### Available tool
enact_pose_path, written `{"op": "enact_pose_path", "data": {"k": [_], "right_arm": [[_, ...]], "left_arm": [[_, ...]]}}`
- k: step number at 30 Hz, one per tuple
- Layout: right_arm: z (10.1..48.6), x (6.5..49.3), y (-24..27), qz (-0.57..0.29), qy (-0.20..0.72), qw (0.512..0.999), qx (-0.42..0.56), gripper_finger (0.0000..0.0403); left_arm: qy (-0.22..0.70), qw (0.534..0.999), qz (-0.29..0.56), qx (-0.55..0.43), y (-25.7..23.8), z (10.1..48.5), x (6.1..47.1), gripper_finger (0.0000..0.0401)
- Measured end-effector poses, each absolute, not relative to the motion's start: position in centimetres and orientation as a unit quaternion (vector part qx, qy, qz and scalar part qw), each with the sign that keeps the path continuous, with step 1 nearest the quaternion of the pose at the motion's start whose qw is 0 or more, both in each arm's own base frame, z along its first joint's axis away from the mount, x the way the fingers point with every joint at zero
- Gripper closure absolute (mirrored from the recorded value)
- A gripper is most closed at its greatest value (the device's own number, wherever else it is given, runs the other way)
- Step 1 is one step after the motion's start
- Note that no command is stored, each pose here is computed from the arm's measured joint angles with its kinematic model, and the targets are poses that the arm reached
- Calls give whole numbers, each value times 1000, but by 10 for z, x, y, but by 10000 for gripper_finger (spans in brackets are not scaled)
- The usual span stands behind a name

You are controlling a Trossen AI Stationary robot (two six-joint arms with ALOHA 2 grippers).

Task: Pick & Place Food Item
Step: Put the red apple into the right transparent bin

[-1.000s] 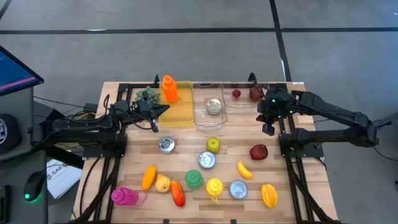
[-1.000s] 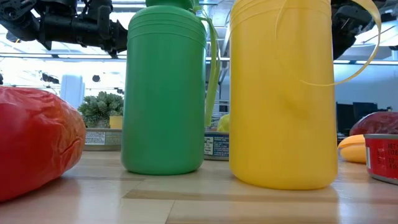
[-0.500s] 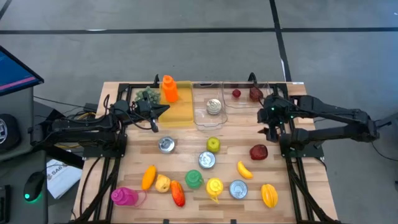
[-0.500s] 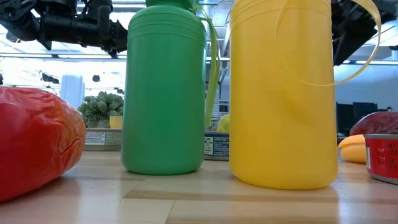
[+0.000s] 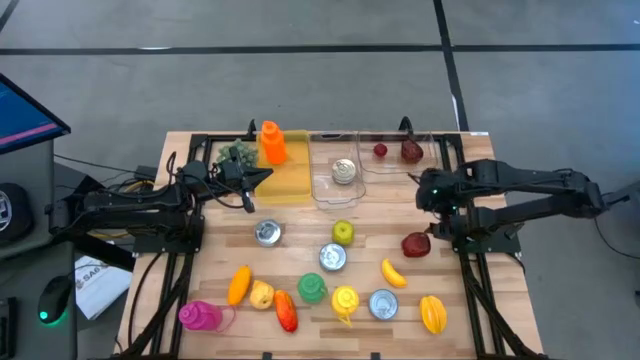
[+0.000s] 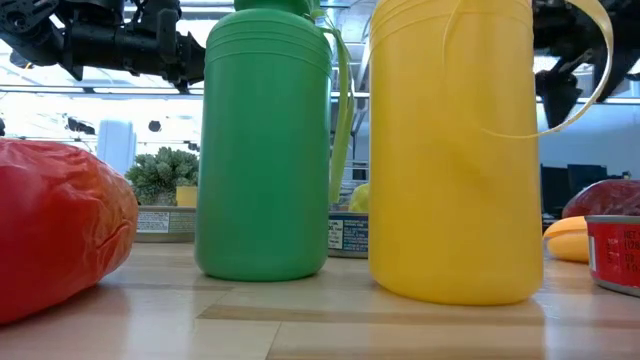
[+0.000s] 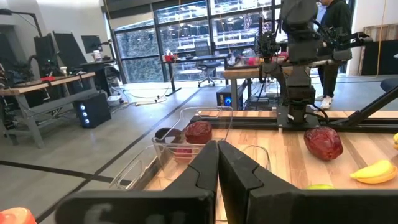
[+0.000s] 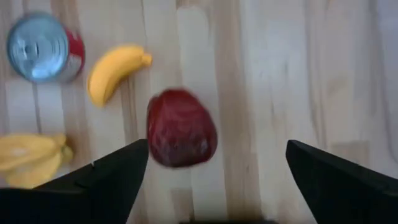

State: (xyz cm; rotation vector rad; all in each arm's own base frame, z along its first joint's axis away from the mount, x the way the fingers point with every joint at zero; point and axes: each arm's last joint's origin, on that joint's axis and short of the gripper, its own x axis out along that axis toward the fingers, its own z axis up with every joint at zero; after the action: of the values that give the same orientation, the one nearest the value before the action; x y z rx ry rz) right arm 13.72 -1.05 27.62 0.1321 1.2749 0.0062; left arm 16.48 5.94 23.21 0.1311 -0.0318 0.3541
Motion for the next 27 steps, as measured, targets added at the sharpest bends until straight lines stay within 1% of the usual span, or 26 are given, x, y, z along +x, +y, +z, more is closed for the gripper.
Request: {"op": "enact_pose_path", "data": {"k": [7,15,24,27], "right_arm": [[264,150,-3,43,641,766,25,18],[252,164,2,54,674,736,19,18],[245,179,14,70,663,746,6,18],[245,180,15,70,662,746,4,18]], "left_arm": [[-16,982,176,65,59,232,165,400],[-15,982,176,65,59,232,165,400],[30,983,173,57,59,223,165,400],[33,983,173,56,59,223,165,400]]}}
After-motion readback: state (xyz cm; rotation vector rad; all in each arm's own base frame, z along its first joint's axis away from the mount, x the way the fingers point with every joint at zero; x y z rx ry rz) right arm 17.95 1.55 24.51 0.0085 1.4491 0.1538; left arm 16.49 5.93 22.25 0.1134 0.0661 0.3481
